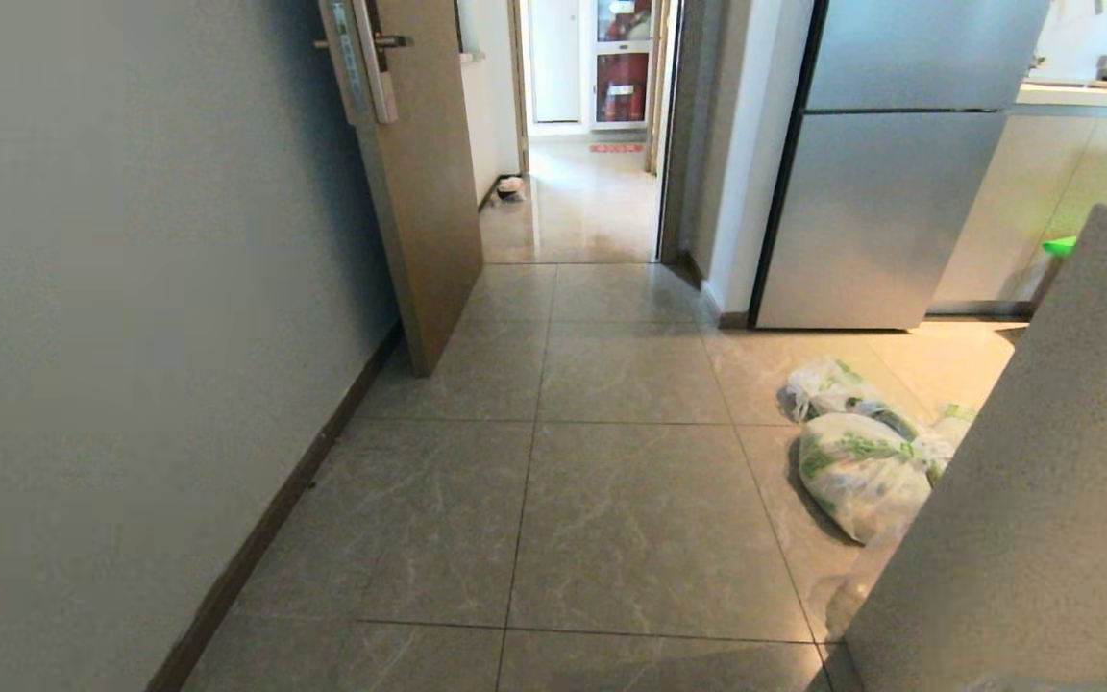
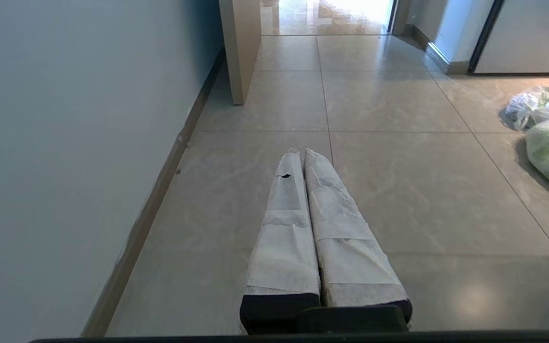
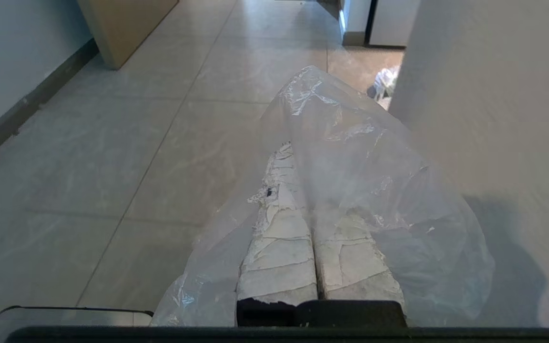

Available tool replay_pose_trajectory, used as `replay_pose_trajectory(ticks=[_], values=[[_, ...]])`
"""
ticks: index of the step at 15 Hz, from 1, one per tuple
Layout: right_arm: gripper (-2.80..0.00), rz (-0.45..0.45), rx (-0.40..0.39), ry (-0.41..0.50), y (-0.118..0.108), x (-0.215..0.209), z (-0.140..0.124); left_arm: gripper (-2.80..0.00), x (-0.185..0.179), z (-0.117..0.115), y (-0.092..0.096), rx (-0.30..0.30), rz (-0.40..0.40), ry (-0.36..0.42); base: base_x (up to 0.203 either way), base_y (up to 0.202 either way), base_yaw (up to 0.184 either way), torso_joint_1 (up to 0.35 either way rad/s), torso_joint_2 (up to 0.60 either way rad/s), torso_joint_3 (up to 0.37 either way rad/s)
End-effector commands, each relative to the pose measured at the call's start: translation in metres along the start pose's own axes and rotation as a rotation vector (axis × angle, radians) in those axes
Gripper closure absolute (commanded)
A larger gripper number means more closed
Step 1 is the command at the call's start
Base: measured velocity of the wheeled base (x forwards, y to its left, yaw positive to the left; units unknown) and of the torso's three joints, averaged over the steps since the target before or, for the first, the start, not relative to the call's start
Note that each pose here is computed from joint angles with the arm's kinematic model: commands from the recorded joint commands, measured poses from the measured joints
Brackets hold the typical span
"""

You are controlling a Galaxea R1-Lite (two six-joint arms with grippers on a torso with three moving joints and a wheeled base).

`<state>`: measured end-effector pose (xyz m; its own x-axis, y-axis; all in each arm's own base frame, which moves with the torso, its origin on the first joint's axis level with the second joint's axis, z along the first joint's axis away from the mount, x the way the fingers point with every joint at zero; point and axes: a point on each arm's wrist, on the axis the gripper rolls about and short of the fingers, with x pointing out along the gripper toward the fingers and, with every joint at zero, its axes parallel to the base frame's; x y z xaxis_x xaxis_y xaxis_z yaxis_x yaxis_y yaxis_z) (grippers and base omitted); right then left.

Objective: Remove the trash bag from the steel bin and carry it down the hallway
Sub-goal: Put the trash bag at the door

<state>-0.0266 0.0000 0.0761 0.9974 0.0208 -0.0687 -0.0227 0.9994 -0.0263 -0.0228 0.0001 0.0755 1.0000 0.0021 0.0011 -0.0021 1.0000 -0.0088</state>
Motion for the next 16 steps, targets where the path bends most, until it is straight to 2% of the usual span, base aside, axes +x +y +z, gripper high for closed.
replay_pose_trajectory(ticks=[1, 16], values=[[0.0, 0.001, 0.0, 0.002, 0.0, 0.0001, 0.0001, 0.0, 0.0001, -0.0003, 0.0, 0.0, 0.001, 0.001, 0.193, 0.0, 0.0, 0.002, 0.01, 0.002], [0.0, 0.001, 0.0, 0.002, 0.0, 0.0001, 0.0001, 0.0, 0.0001, -0.0003, 0.0, 0.0, 0.001, 0.001, 0.191, 0.0, 0.001, 0.004, 0.0, 0.002]])
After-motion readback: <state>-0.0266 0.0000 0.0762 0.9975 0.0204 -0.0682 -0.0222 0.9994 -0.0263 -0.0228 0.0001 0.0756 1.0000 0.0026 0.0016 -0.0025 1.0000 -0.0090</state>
